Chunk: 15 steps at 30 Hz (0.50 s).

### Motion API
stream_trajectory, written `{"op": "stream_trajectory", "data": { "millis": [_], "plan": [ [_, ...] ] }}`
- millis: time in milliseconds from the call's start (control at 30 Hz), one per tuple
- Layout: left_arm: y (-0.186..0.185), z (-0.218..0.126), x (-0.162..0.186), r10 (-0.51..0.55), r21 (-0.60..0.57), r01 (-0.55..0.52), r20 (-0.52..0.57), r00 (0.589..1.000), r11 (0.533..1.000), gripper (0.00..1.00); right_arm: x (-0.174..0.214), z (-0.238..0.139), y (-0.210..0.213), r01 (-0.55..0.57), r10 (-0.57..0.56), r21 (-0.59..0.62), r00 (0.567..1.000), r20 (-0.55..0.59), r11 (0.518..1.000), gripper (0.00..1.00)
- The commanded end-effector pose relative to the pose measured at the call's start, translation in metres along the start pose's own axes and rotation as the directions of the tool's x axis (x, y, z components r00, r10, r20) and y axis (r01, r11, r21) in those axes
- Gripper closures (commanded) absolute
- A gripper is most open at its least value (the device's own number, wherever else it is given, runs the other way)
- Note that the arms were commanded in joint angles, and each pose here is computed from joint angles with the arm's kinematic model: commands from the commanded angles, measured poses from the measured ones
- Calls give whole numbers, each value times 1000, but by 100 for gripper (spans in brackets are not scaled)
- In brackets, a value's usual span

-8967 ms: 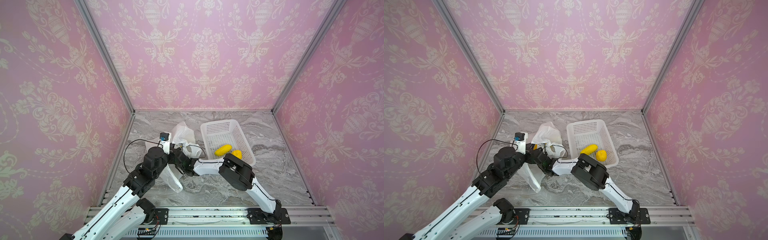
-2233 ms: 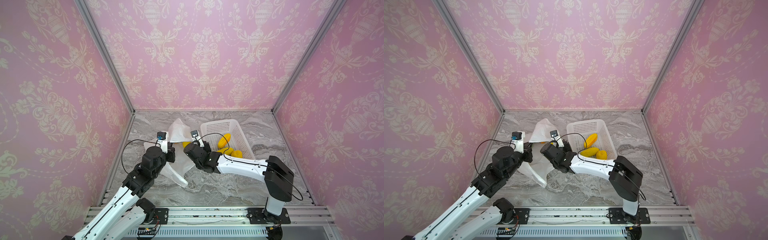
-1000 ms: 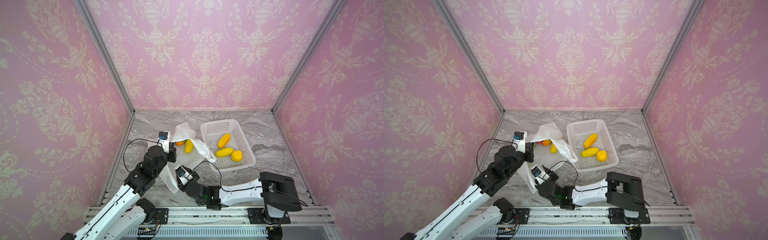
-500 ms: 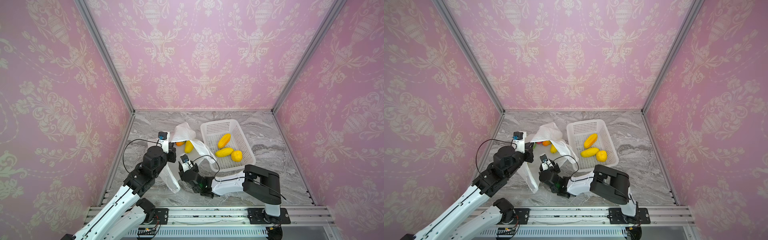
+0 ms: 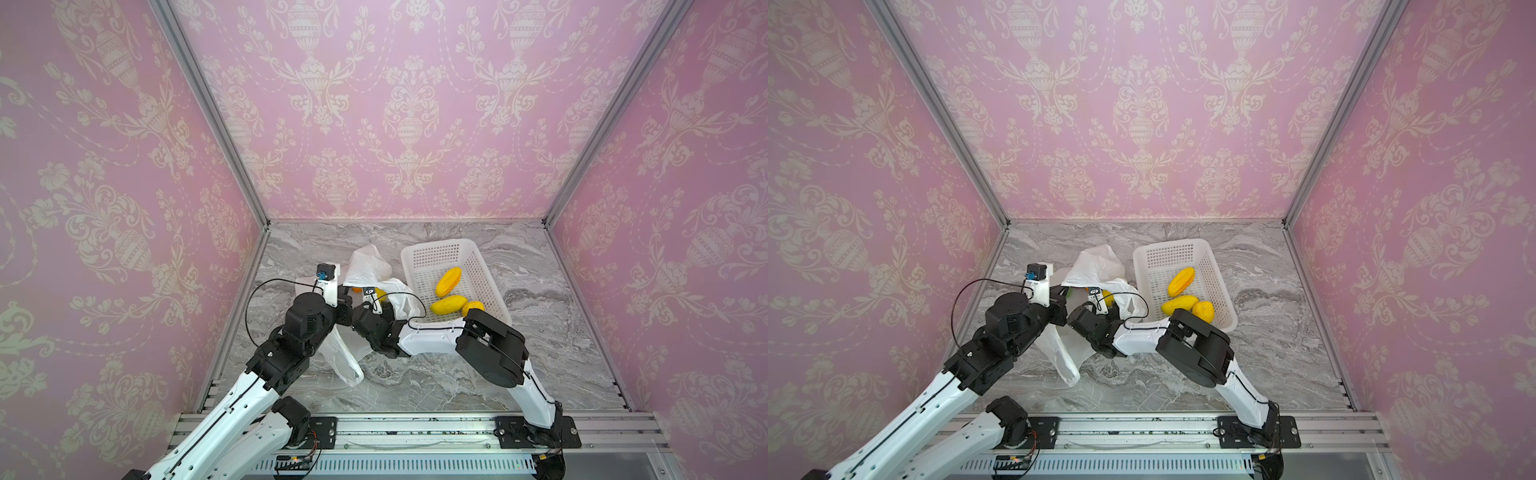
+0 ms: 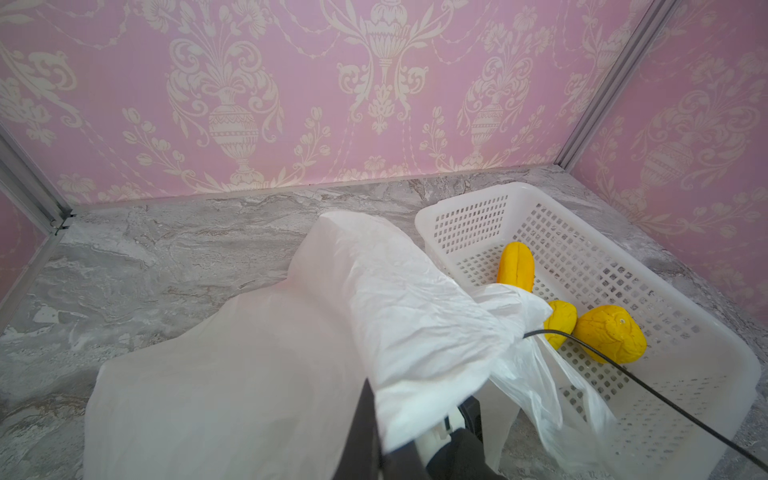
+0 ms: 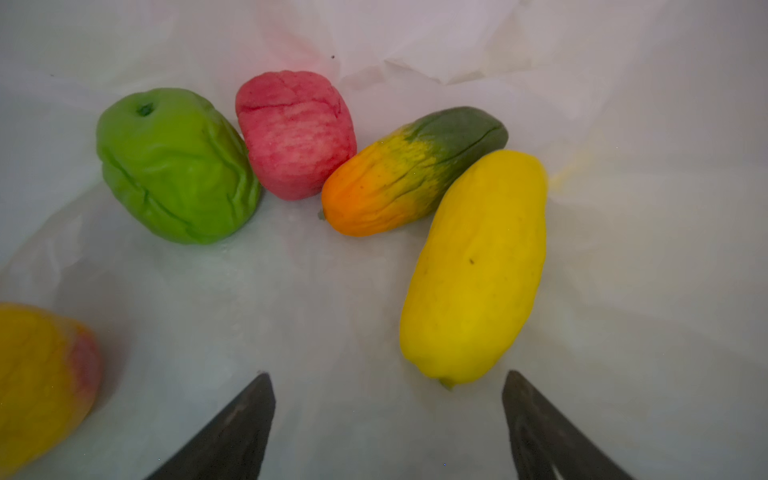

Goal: Untie the knot of the plastic bag and take out the fruit
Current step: 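Grasp the long yellow fruit with the right gripper and lift it out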

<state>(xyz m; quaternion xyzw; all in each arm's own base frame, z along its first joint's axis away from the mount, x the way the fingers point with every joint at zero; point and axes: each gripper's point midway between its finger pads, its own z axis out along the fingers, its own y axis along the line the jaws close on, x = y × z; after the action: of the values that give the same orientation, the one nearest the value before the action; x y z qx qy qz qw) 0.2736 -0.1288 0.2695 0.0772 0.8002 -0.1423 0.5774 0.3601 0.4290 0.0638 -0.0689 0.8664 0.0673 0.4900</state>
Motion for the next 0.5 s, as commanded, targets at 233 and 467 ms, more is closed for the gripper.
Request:
{"op": "stream_trajectory", "data": {
  "millis": [233,467],
  "plan": [
    [-6,-1,0,-4,41,4,7,1000,999,100,6,53,-46,-41,62,219,994,-88,975,15],
    [-7,-1,-1,-5,44,5,11,1000,999,100,-3,63,-51,-43,62,197,994,-91,980,43]
  ]
}}
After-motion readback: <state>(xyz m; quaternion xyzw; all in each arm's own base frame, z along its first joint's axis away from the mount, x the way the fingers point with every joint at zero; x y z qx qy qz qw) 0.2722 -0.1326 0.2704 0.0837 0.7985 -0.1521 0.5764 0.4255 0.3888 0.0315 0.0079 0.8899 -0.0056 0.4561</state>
